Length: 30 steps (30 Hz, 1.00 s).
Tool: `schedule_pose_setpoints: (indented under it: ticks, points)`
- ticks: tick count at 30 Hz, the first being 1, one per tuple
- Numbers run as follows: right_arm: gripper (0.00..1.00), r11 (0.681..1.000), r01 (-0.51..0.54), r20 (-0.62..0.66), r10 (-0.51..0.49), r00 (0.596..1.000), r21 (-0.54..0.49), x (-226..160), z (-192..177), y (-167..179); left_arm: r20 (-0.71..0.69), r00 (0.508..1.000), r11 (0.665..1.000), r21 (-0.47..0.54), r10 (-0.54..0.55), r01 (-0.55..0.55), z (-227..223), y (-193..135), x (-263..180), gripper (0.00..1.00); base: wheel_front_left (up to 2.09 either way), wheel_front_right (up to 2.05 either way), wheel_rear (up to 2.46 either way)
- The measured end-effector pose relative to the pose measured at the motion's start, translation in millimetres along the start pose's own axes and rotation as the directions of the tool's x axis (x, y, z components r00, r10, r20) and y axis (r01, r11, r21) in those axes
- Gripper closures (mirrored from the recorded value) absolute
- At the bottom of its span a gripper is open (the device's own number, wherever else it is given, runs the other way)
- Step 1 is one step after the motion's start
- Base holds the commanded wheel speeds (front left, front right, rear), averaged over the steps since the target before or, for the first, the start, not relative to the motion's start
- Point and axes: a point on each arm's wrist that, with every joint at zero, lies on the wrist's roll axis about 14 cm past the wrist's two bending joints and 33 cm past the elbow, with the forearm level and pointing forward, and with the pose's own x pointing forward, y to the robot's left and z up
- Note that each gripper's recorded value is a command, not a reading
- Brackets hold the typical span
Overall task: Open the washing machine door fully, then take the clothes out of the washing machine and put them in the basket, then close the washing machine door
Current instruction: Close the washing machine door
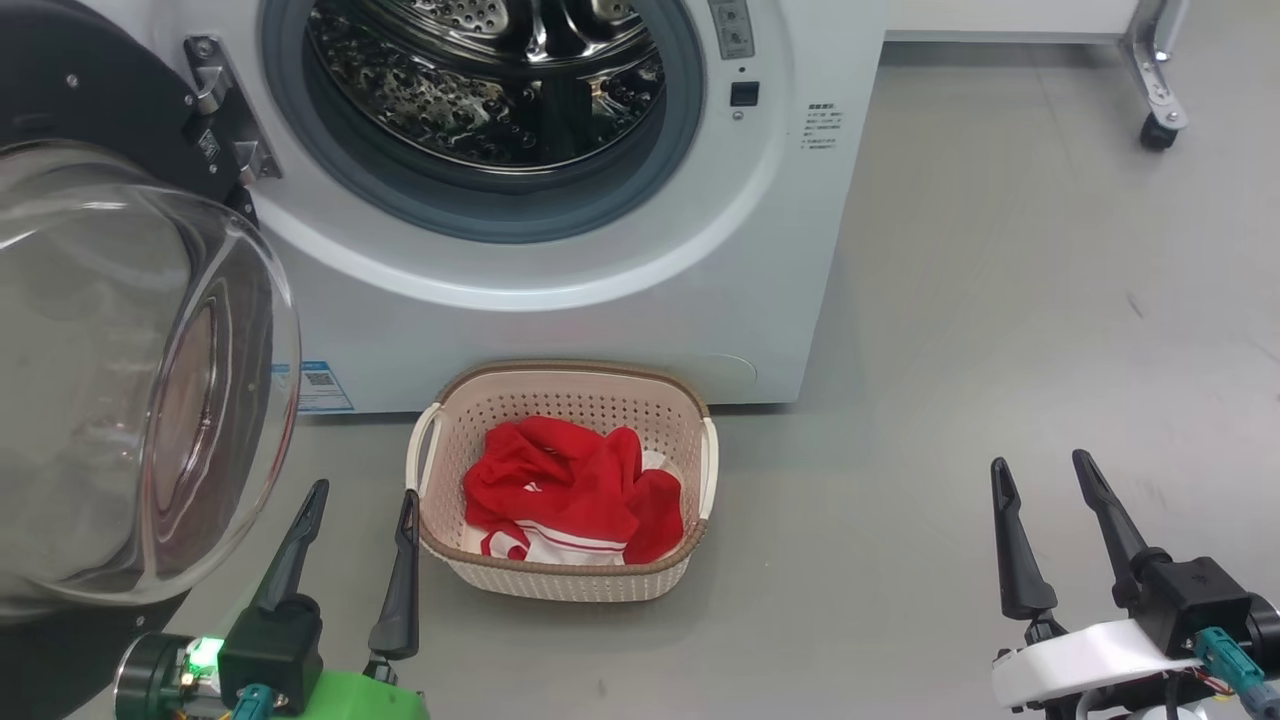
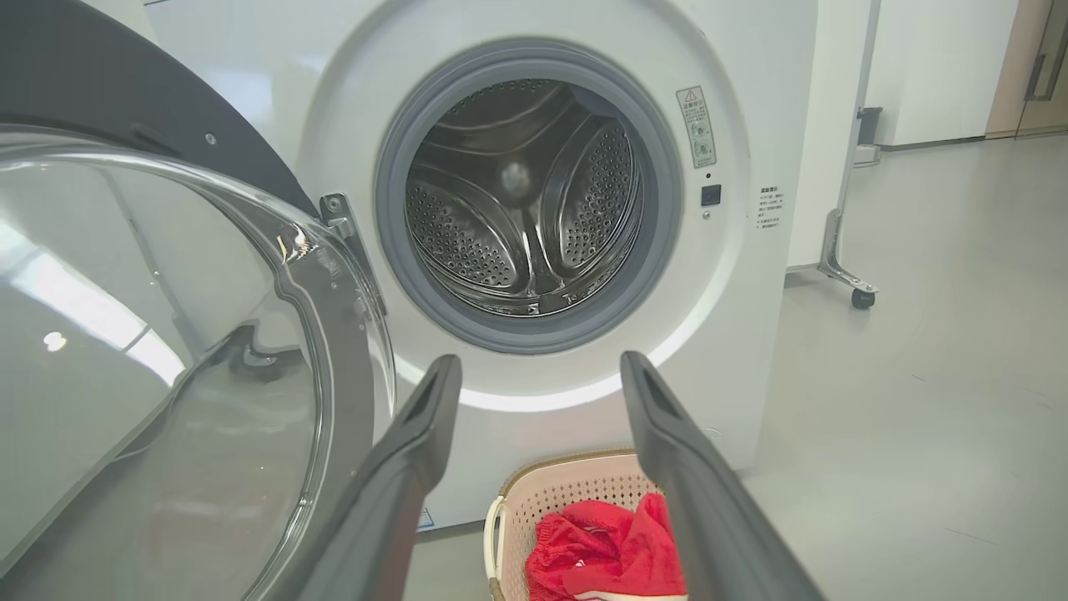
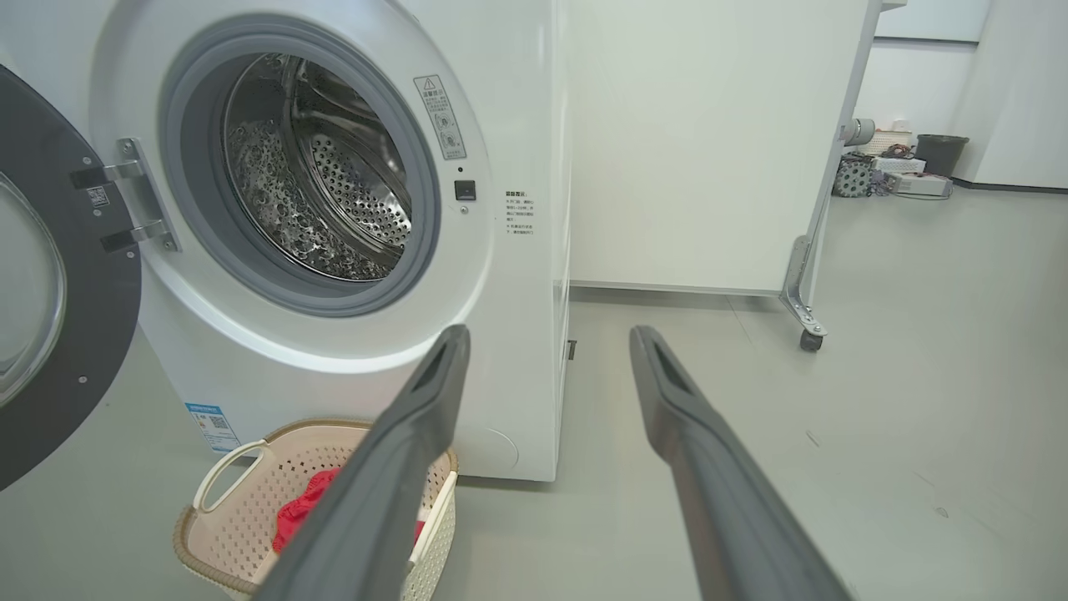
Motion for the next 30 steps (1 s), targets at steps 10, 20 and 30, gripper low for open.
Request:
schedule_pose_setpoints:
  ticks: [10,20,30]
  points:
    - [0.0,0.99,-0.143,-0.032,0.143,0.989,-0.003,19.5,-8.7,36.2,0.027,0.989,0.989,0.007,0.146,-0.146,8.5,38.9,-18.6,0.0,0.0,0.0,0.0]
    - [0.0,0.953,-0.303,-0.08,0.303,0.95,0.014,35.7,-23.3,83.8,0.037,0.95,0.95,0.015,0.311,-0.311,10.6,79.2,-53.1,0.0,0.0,0.0,0.0]
    - [0.0,0.904,-0.427,-0.099,0.428,0.898,0.036,46.3,-32.2,127.7,0.041,0.896,0.896,0.024,0.441,-0.443,12.7,107.1,-90.3,0.0,0.0,0.0,0.0]
